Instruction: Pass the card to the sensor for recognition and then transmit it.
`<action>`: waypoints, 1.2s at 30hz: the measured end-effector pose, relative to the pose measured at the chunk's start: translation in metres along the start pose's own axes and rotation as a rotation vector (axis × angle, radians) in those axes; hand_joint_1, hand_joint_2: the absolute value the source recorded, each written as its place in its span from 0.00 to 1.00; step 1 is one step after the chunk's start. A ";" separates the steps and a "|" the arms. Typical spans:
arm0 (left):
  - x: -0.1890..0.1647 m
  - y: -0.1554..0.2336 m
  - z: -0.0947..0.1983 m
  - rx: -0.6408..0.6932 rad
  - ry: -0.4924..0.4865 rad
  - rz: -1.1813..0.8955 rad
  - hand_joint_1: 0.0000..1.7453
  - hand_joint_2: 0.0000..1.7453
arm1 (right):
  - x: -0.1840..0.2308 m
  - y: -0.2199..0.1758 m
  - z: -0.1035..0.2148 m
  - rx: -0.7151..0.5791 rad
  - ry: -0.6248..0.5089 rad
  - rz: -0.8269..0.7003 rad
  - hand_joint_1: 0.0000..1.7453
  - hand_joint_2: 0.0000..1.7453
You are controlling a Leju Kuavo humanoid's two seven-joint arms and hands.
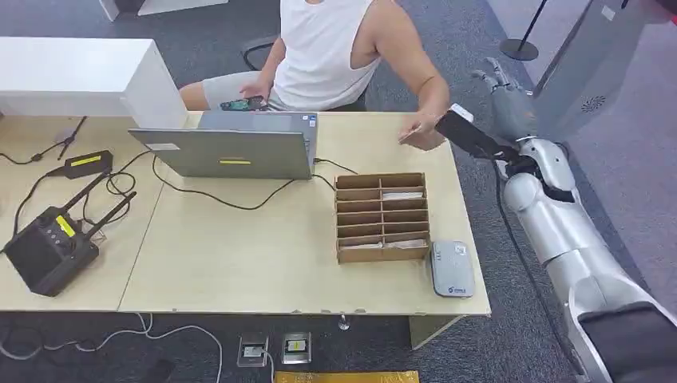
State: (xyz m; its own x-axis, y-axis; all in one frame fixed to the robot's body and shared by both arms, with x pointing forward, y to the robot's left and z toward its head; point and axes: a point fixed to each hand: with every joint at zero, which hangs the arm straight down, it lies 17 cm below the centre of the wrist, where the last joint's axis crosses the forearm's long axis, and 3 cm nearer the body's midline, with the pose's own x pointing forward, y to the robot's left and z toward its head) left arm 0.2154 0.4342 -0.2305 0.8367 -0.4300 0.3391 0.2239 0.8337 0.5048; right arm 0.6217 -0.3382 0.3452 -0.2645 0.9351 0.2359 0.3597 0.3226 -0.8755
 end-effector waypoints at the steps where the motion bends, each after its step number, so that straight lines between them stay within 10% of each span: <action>1: -0.001 0.000 0.000 0.000 0.001 0.002 0.00 0.00 | -0.001 -0.002 0.000 -0.003 0.008 -0.038 0.00 0.00; 3: -0.003 0.000 0.000 0.005 0.006 0.007 0.00 0.00 | -0.004 -0.009 0.001 -0.014 0.043 -0.182 0.00 0.00; 4: -0.005 0.000 0.001 0.008 0.009 0.008 0.00 0.00 | -0.005 -0.016 0.001 -0.027 0.060 -0.271 0.00 1.00; 16: -0.022 -0.002 0.005 0.010 0.011 0.028 0.00 0.00 | 0.023 -0.105 0.028 -0.006 -0.049 -0.944 0.00 1.00; 36: -0.037 0.008 0.005 0.024 0.029 0.031 0.00 0.00 | 0.012 0.043 0.154 0.399 0.047 -0.677 0.00 1.00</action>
State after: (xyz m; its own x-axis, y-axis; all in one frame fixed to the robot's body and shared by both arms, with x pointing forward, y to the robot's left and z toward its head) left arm 0.1834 0.4555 -0.2349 0.8573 -0.3933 0.3322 0.1857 0.8381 0.5129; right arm 0.4958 -0.3353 0.2450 -0.2698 0.5623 0.7816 -0.2169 0.7554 -0.6183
